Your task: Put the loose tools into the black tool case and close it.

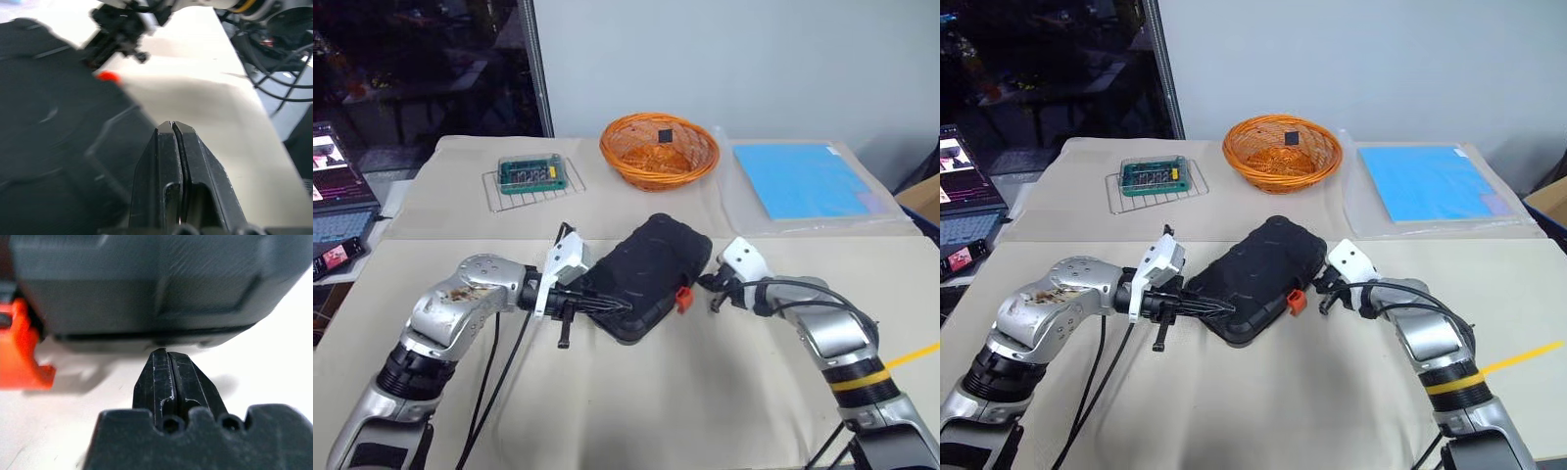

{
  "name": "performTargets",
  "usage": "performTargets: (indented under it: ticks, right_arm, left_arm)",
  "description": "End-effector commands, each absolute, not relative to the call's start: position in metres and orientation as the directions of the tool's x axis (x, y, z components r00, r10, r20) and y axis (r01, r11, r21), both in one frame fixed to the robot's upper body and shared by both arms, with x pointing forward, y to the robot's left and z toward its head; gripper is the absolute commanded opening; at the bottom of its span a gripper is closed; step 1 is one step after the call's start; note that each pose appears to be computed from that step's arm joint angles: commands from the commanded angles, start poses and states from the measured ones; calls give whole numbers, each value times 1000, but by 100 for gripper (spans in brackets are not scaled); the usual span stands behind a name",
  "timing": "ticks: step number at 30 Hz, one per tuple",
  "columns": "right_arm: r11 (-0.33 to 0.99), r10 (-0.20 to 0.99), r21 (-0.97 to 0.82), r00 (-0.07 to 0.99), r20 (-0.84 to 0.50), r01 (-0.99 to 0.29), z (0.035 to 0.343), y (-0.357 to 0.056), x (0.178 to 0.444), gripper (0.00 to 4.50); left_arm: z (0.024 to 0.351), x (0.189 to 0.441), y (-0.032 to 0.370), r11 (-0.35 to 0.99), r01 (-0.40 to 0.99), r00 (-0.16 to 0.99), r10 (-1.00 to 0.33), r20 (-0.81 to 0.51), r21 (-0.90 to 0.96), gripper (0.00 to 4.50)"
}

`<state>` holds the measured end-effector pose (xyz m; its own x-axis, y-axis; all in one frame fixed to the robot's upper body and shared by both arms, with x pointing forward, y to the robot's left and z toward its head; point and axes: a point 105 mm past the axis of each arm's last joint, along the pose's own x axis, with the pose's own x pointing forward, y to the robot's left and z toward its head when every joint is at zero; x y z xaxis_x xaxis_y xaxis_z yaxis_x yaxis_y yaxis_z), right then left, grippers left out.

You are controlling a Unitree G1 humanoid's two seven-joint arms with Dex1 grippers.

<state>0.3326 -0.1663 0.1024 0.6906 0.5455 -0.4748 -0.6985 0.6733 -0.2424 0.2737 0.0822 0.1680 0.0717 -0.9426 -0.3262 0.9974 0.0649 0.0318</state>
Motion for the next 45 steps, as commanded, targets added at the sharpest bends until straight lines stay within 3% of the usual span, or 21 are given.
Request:
performTargets:
  ticks: [1, 4, 8, 9, 14, 19, 29, 30, 37, 45]
  right_arm:
    - [674, 604, -191, 681, -415, -714, 130, -171, 294, 141]
    - [641, 689, -120, 637, -345, -758, 139, -155, 266, 240]
    - [654, 678, -121, 650, -342, -746, 128, -146, 263, 376]
    - [654, 678, -123, 650, -343, -746, 126, -145, 264, 385]
    - [687, 659, -116, 682, -317, -718, 121, -139, 274, 385]
    - [720, 630, -132, 721, -289, -681, 119, -139, 290, 385]
    - [699, 655, -119, 698, -291, -706, 111, -129, 302, 385]
    - [698, 657, -117, 696, -291, -707, 111, -129, 302, 335]
    - [680, 665, -135, 684, -301, -721, 112, -131, 300, 117]
    - [667, 671, -195, 693, -264, -720, 133, -125, 293, 117]
  left_arm:
    - [162, 283, 74, 79, 994, 103, -926, -364, 80, 0]
    - [147, 288, 75, 81, 993, 110, -896, -430, 86, 0]
    - [142, 285, 75, 41, 996, 71, -892, -446, 76, 104]
    - [142, 286, 75, 38, 996, 72, -891, -448, 85, 135]
    - [138, 287, 82, 29, 996, 66, -880, -471, 84, 322]
    - [135, 285, 84, 31, 997, 64, -875, -480, 76, 322]
    - [139, 284, 85, 45, 996, 75, -871, -486, 75, 322]
    - [139, 284, 86, 46, 996, 77, -871, -486, 74, 333]
    - [136, 282, 89, 56, 996, 85, -868, -489, 73, 333]
    - [132, 281, 92, 60, 996, 88, -866, -493, 72, 333]
